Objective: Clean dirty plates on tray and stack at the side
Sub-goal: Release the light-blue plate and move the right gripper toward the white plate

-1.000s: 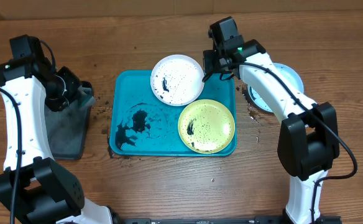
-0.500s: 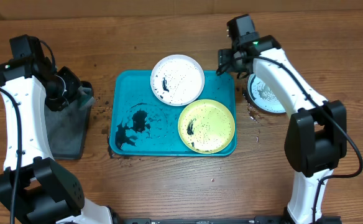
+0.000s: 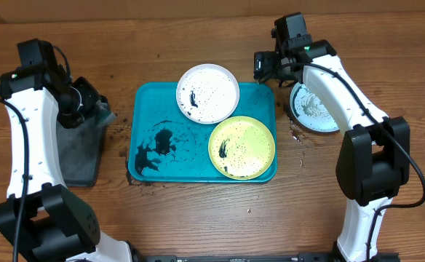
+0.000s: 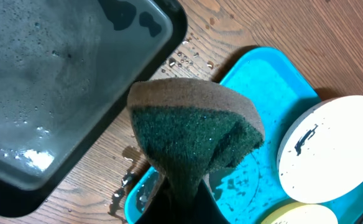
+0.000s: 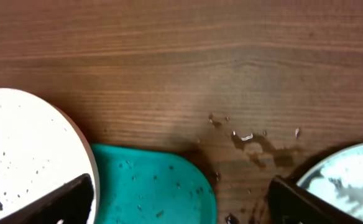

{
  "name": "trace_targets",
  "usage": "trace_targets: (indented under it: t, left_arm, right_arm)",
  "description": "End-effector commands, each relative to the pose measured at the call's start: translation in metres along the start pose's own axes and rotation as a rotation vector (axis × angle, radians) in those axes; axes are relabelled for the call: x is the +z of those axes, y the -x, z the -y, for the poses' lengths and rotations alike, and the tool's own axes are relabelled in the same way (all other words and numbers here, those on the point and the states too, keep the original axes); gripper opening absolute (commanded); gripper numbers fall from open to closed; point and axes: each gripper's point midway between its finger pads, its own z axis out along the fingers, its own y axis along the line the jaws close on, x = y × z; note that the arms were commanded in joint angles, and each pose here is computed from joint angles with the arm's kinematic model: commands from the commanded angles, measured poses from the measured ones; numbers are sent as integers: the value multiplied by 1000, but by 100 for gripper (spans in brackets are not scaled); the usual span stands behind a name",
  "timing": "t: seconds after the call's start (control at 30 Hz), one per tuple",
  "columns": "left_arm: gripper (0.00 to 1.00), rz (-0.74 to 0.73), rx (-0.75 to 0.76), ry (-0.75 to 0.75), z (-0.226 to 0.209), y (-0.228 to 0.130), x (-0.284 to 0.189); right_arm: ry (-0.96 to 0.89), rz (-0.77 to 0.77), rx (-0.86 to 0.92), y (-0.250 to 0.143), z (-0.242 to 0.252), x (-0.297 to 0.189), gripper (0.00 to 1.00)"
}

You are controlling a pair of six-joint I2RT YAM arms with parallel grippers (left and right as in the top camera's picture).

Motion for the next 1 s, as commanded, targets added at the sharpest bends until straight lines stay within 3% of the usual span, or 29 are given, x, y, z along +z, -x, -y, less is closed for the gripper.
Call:
trace_targets:
  t: [0.0,0.97]
  left_arm:
    - [4,-8,30,-13,5,-4,2]
    - [5,-4,38,-16,7,-3,2]
  right_arm:
    - [3,-20,26,-11,1,10,87]
    - [149,-159,37,-47,-20,48,82]
